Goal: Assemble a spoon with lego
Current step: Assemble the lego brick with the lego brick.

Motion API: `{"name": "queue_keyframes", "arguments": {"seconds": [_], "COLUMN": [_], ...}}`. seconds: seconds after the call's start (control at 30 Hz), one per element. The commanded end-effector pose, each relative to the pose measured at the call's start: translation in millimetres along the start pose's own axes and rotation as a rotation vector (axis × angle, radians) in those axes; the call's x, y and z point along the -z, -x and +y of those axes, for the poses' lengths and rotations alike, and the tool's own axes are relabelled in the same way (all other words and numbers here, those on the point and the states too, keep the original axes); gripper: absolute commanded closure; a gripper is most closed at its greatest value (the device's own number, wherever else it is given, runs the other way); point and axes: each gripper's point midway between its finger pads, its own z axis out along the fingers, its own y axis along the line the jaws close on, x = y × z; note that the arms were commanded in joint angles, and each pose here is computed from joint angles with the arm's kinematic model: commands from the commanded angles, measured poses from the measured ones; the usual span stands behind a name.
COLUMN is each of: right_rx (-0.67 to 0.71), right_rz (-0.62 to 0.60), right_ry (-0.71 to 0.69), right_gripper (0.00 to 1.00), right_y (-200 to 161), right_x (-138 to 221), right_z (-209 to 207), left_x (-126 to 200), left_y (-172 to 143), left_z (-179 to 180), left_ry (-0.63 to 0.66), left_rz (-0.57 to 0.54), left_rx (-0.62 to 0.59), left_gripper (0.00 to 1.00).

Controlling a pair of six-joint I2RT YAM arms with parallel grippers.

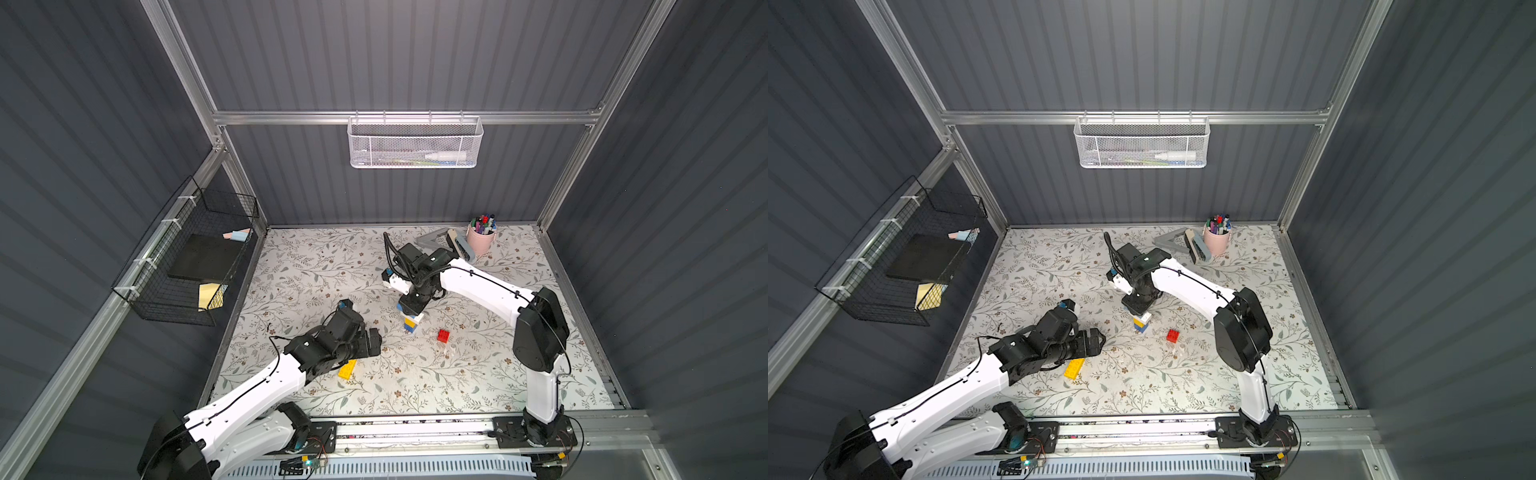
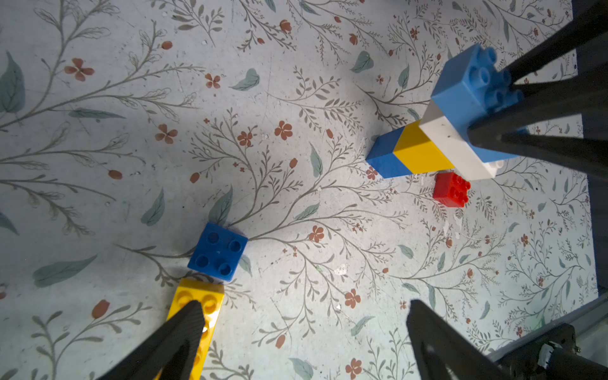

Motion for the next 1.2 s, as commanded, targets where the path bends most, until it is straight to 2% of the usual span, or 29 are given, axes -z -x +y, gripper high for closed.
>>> {"name": "queue_keyframes", "arguments": {"seconds": [0.0, 0.5, 0.77, 0.9, 1.0, 1.1, 1.17], "right_rx": [-0.012, -0.026, -0.089, -0.173, -0.31, -0.439, -0.446], "right_rz": [0.109, 0.039, -0.043, -0.187, -0.256, -0.299, -0.298], "right_ry": [0.019, 0.004, -0.014, -0.051, -0.09, -0.089, -0.057], "right_gripper": [0.67, 0.43, 0.26, 0.18, 0.11, 0.1, 0.1], "right_y": [-24, -2, -4, -16, -41, -69, -85], "right_x": [-19, 12, 53, 93, 117, 122, 114], "right_z": [2, 1, -2, -10, -20, -24, -14], "left_x": [2, 2, 6, 12, 15, 17, 17], "left_y": [-2, -1, 1, 2, 3, 2, 1], "left_z": [7, 9, 9, 12, 12, 12, 13], "left_ry": [0.02, 0.037, 0.036, 0.036, 0.033, 0.024, 0.02], "left_rz": [-0.003, 0.002, -0.014, -0.037, -0.045, -0.052, -0.054], "left_rx": [-0.016, -0.027, -0.038, -0.036, -0.035, -0.032, -0.029], "left_gripper": [0.01, 0.01, 0.01, 0.01, 0.01, 0.01, 0.01]}}
